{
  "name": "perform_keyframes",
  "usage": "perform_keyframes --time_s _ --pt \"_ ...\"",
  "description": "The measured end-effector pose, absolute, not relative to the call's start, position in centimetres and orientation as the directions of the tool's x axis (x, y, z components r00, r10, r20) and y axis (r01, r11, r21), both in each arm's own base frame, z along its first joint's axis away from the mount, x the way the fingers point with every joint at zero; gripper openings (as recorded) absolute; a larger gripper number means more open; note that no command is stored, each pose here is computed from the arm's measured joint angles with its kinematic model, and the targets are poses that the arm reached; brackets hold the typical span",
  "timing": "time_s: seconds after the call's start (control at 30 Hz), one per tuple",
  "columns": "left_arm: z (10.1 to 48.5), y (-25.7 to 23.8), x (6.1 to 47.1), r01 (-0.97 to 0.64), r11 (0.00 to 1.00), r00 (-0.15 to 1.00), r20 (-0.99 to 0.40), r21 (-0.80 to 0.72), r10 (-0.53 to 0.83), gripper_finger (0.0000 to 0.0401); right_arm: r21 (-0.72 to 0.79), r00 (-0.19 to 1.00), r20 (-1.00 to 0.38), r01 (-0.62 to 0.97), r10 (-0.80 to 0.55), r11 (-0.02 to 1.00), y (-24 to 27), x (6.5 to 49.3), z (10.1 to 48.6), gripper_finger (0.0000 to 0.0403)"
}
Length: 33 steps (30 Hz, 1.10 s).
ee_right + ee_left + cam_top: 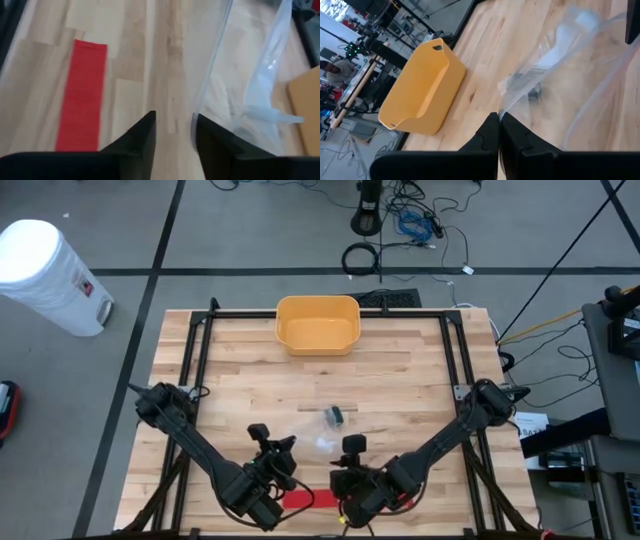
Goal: Roll bandage
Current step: Open the transparent zip bag, then put the green bandage into the transparent zip bag
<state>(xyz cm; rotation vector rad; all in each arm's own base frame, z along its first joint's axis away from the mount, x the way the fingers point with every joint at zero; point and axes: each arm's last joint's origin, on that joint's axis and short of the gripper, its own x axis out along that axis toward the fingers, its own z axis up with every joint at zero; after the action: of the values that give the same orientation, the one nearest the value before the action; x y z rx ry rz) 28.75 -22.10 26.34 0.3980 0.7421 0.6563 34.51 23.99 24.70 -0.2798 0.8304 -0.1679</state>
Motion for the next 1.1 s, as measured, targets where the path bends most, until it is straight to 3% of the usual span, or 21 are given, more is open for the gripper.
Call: perform_keyframes --time_s 0.23,0.37,0.53,0.77,1.1 --pt "25.0 -22.6 29.3 -0.392 0.73 0.543 -0.5 0.56 0.675 0.0004 -0.294 0.726 -0.66 -0.012 -0.193 0.956 25.2 34.6 24.3 0.021" --pt "24.8 -22.6 29.4 -0.39 0.74 0.537 -0.518 0.547 0.666 0.0004 -0.308 0.761 -0.628 -0.053 -0.161 0.95 25.7 34.7 24.9 0.024" --pt "24.8 -22.6 29.4 -0.39 0.742 0.536 -0.521 0.546 0.665 0.0004 -0.319 0.781 -0.606 -0.063 -0.152 0.946 25.8 33.8 26.4 0.0241" --pt "24.8 -22.6 29.4 -0.39 0.74 0.534 -0.521 0.547 0.666 0.0004 -0.437 0.754 -0.563 0.076 -0.338 0.896 24.9 31.9 27.2 0.0232" --pt "24.9 -21.0 29.6 -0.417 0.689 0.476 -0.503 0.594 0.721 0.0004 -0.472 0.647 -0.582 0.224 -0.492 0.853 21.7 31.3 21.2 0.0239"
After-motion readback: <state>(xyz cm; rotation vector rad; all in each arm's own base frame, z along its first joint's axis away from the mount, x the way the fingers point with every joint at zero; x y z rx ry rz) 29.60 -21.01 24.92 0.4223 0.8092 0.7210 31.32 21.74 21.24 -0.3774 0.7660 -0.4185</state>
